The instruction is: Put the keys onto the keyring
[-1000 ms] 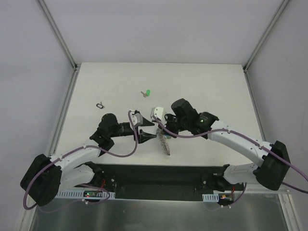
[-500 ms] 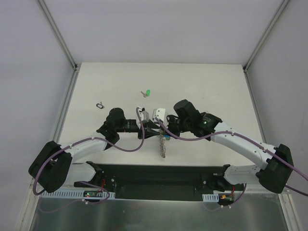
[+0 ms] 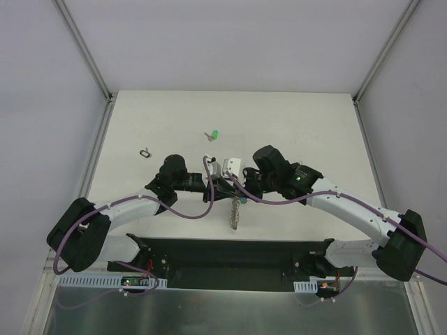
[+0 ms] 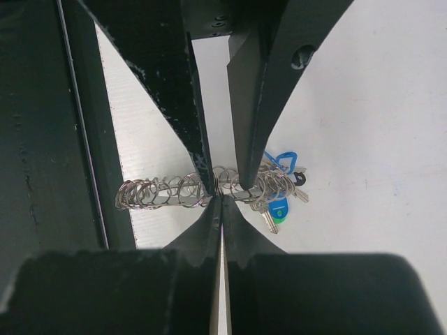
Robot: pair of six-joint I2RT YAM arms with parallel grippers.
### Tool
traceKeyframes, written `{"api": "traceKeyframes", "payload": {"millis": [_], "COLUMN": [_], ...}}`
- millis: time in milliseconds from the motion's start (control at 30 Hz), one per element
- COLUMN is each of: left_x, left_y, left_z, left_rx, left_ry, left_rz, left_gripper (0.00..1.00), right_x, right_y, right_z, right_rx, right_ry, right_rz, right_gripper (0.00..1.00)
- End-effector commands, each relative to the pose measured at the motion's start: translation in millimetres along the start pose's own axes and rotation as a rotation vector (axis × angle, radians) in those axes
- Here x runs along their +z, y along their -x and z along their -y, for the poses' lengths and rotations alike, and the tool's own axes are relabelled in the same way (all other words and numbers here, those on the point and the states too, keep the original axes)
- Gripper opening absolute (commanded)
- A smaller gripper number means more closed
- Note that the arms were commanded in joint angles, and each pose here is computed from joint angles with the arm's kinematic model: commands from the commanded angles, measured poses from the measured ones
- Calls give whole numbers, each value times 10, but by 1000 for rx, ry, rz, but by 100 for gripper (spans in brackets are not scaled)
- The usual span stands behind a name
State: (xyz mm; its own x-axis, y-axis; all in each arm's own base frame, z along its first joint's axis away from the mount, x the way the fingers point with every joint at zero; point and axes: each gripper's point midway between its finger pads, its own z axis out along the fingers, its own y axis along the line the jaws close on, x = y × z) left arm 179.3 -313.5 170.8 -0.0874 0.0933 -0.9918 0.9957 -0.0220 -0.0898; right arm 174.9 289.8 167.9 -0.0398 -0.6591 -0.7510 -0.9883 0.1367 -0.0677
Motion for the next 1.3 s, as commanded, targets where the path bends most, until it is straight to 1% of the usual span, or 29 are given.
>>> {"api": "traceKeyframes", "payload": {"millis": [0, 200, 400, 500, 700, 767, 900, 1033, 1267], "left_x": [75, 54, 87, 104, 103, 95, 81, 107, 207], "left_y": [137, 64, 29, -24, -145, -162, -191, -154, -90], "left_z": [86, 109, 202, 237, 160, 112, 36, 106, 321], "left_rx": [26, -33, -46, -98, -136, -153, -166, -162, -101], "left_ry": [-70, -37, -28, -11, 68, 102, 155, 117, 29], "left_rz": [28, 17, 2, -17, -40, -43, -48, -44, -40], "left_gripper": [22, 20, 21, 21, 27, 32, 38, 38, 39], "right_x": [-87, -101, -107, -119, -132, -132, -134, -132, -107], "right_y": [244, 222, 213, 207, 212, 202, 198, 179, 163], "right_z": [92, 213, 298, 347, 389, 404, 404, 426, 439], "right_rx": [-38, -2, 29, 44, 63, 70, 72, 79, 89], "right_ry": [-50, -110, -153, -176, -194, -202, -202, -212, -212], "right_rz": [97, 88, 83, 82, 89, 85, 86, 81, 77], "right_gripper": [1, 1, 1, 1, 1, 1, 1, 1, 1]}}
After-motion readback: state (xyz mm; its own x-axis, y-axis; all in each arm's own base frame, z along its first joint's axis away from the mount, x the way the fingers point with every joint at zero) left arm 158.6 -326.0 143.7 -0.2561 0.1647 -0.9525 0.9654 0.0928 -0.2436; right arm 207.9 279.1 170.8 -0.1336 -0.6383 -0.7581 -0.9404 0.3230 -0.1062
